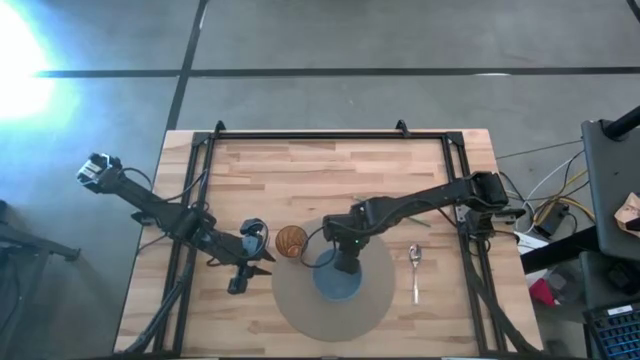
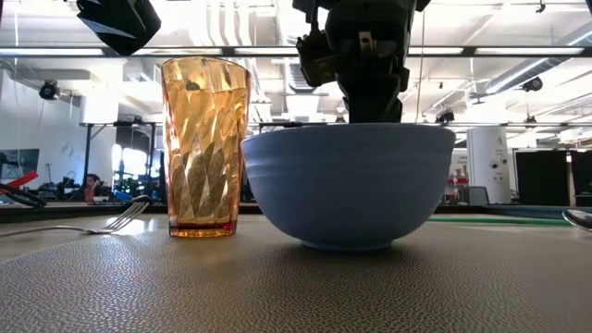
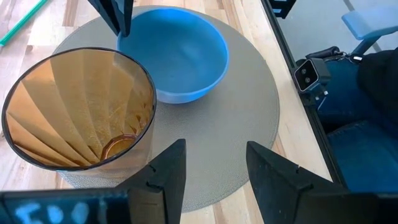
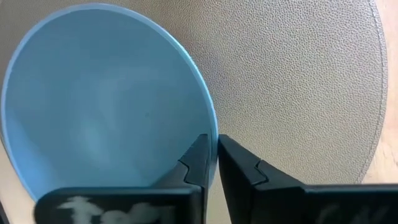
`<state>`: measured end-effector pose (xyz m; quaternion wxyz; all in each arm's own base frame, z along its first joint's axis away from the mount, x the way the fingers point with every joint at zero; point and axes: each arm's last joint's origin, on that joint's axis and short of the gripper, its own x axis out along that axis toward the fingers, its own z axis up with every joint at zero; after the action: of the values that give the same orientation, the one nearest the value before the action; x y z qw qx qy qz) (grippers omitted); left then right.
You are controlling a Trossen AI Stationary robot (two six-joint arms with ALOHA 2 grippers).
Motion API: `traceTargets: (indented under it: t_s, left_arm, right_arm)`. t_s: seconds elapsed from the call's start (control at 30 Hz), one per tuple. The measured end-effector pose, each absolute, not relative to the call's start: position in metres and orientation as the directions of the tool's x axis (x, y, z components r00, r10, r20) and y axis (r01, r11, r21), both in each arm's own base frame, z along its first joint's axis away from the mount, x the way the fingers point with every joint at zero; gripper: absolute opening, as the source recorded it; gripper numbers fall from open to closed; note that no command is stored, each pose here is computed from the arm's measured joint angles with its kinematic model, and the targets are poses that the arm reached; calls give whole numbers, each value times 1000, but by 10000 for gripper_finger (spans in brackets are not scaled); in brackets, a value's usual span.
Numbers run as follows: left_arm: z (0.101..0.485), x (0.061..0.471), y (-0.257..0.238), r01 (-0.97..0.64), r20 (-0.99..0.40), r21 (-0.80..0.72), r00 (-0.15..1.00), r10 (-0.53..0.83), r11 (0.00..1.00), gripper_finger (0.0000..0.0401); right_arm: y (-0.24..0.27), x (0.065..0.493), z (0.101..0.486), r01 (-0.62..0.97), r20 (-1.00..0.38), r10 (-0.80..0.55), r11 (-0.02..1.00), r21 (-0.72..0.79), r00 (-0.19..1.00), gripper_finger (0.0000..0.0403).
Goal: Pick & Place Utensil
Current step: Move the bowl to the center of the place mat, then put the fork into the bowl on the place mat
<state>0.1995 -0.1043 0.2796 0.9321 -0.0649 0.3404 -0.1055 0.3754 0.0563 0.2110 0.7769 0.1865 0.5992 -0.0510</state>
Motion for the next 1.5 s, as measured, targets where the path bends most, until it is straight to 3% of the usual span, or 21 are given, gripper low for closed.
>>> traceTargets:
  t_s: [0.47,0.7,0.93,1.17,1.5]
  left_arm:
    - [280,200,-104,153,-621,-193,746,-241,969,159]
    - [280,200,-104,149,-620,-198,746,-241,969,159]
    - [280,200,-104,140,-618,-195,751,-233,971,159]
    - [279,200,-103,41,-622,-299,749,-227,953,159]
    - [279,199,-105,97,-629,-319,723,-287,943,159]
  right_arm:
    - [54,374,211,312,-959,91,934,175,267,121]
    - [53,369,221,234,-968,90,961,146,235,148]
    - [52,359,244,184,-955,95,971,151,280,151]
    - [48,335,280,147,-921,96,976,162,377,138]
    - [45,289,307,200,-878,-9,975,99,479,122]
